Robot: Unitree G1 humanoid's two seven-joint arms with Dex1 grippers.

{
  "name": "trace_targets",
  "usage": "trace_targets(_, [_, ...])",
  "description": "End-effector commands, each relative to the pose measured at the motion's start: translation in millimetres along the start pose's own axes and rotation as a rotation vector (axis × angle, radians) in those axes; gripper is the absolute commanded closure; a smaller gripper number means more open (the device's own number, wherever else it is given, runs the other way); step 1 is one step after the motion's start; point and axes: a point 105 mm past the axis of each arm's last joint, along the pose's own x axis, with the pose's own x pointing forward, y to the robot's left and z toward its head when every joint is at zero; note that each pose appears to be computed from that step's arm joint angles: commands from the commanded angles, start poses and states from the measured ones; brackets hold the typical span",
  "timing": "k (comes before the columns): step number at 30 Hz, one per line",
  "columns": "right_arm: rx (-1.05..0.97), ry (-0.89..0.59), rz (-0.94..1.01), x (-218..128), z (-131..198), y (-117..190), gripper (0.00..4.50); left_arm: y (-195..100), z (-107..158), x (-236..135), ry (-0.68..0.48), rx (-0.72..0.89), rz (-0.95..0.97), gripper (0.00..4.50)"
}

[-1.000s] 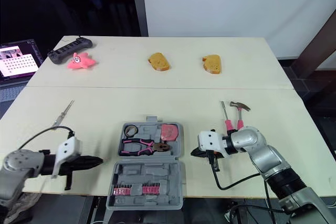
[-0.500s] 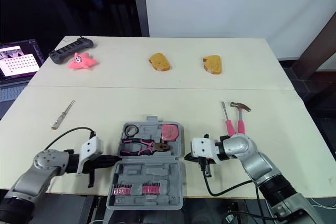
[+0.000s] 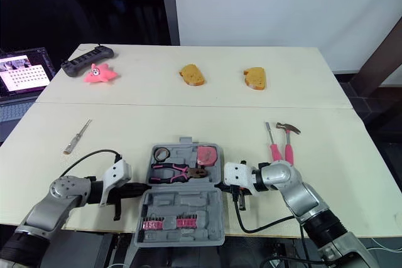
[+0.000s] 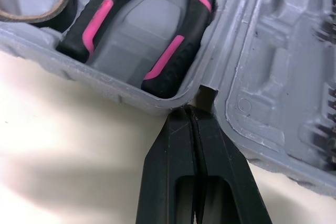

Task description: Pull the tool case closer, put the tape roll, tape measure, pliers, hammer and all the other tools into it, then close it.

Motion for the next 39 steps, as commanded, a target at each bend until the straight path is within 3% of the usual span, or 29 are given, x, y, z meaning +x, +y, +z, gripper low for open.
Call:
trace_targets(1, [-0.027, -0.07, -0.017, 5.3, 19.5, -11.0, 4.5, 7.3, 25.1, 7.9, -0.06, 0.062, 0.005, 4.46])
trace_targets(14, [-0.027, -0.007, -0.103, 6.7, 8.2, -49.1, 4.5, 39.4, 36.5, 9.9, -0.041, 0.112, 0.081, 4.46])
trace_targets(26, [-0.007, 0.013, -0.087, 0.3, 1.3, -39.2, 4.5, 31.0, 30.9, 9.1, -0.032, 0.1, 0.06, 4.46])
trace_targets(39, [0.046, 0.024, -0.077, 4.3, -3.8, -21.3, 4.5, 41.7, 23.2, -3.1, 0.012, 0.145, 0.144, 4.46])
